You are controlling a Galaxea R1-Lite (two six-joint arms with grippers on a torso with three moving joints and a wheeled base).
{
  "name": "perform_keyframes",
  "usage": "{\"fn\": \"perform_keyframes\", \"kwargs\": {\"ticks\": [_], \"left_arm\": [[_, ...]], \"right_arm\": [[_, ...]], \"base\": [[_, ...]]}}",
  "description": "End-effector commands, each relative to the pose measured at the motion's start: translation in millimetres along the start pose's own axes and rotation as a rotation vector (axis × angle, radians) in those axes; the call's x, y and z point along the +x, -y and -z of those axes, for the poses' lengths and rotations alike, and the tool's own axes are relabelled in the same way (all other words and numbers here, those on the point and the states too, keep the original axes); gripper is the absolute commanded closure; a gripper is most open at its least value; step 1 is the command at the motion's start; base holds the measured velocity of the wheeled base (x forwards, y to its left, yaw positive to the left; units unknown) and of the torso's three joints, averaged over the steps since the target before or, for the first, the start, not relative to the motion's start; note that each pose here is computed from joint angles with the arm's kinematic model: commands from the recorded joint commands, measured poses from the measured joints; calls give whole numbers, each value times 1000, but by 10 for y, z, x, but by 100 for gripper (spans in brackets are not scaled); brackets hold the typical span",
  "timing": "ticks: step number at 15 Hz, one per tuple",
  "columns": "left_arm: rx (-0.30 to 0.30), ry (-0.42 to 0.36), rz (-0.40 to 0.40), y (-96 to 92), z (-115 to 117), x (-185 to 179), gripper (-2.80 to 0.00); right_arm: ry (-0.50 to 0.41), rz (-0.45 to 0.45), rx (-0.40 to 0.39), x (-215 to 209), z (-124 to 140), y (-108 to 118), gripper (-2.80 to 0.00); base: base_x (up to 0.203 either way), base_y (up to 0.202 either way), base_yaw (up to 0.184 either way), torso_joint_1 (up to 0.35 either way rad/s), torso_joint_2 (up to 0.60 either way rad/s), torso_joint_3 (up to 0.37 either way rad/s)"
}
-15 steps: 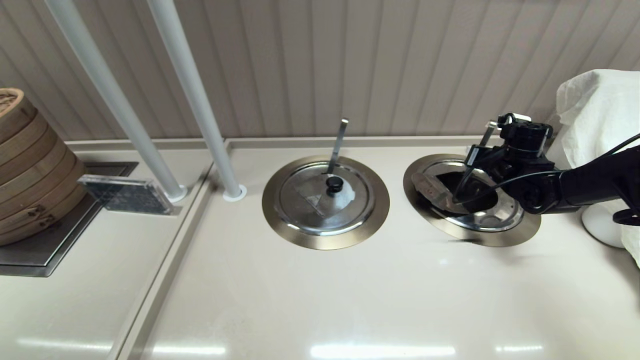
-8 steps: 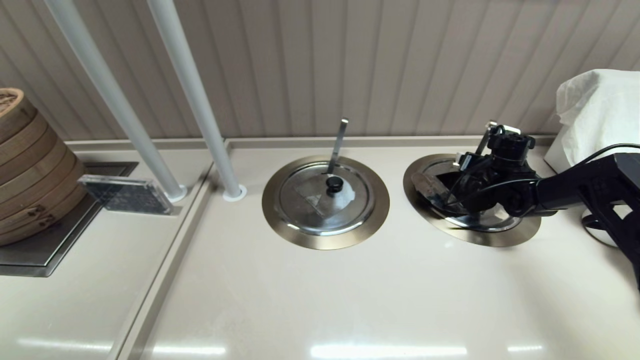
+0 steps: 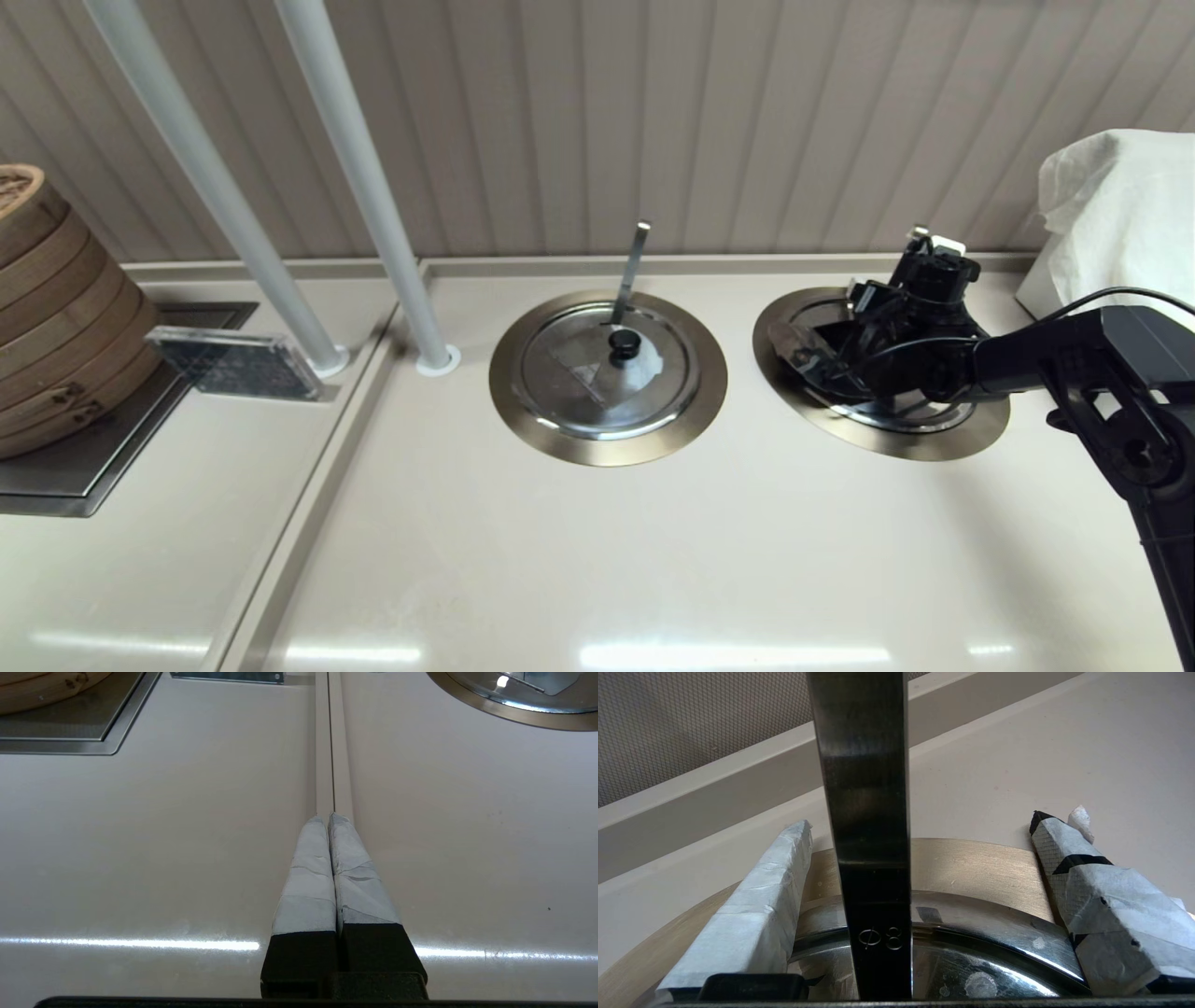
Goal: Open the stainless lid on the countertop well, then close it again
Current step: Stir with a spoon
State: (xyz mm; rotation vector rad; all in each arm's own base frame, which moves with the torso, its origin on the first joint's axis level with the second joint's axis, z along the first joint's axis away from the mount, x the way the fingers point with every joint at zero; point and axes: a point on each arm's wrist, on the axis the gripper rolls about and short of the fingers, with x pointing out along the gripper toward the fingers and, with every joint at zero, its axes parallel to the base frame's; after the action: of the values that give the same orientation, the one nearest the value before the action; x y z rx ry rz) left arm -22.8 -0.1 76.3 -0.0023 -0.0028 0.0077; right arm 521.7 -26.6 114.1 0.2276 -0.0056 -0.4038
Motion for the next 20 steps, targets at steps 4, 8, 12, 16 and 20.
{"fn": "perform_keyframes", "kwargs": {"ticks": [4,8,12,16,20], "left_arm": [[-1,0,-2,0,0,0,0],[-1,0,-2,0,0,0,0],[-1,0,-2,0,0,0,0],[-1,0,-2,0,0,0,0],[-1,0,-2,0,0,0,0]], "right_arm": [[-9,4,-1,-7,41,-5,0],[-7,3,7,-35,-10,-6,0],[20,-6,36,-89,-185,-35,0],[17,-22,74,-254,-410,-93,0],[26,-34,78,-391,-578,-104,0]], "base": [[0,0,0,0,0,0],[0,0,0,0,0,0],[0,0,0,0,0,0],[0,0,0,0,0,0],[0,0,0,0,0,0]]}}
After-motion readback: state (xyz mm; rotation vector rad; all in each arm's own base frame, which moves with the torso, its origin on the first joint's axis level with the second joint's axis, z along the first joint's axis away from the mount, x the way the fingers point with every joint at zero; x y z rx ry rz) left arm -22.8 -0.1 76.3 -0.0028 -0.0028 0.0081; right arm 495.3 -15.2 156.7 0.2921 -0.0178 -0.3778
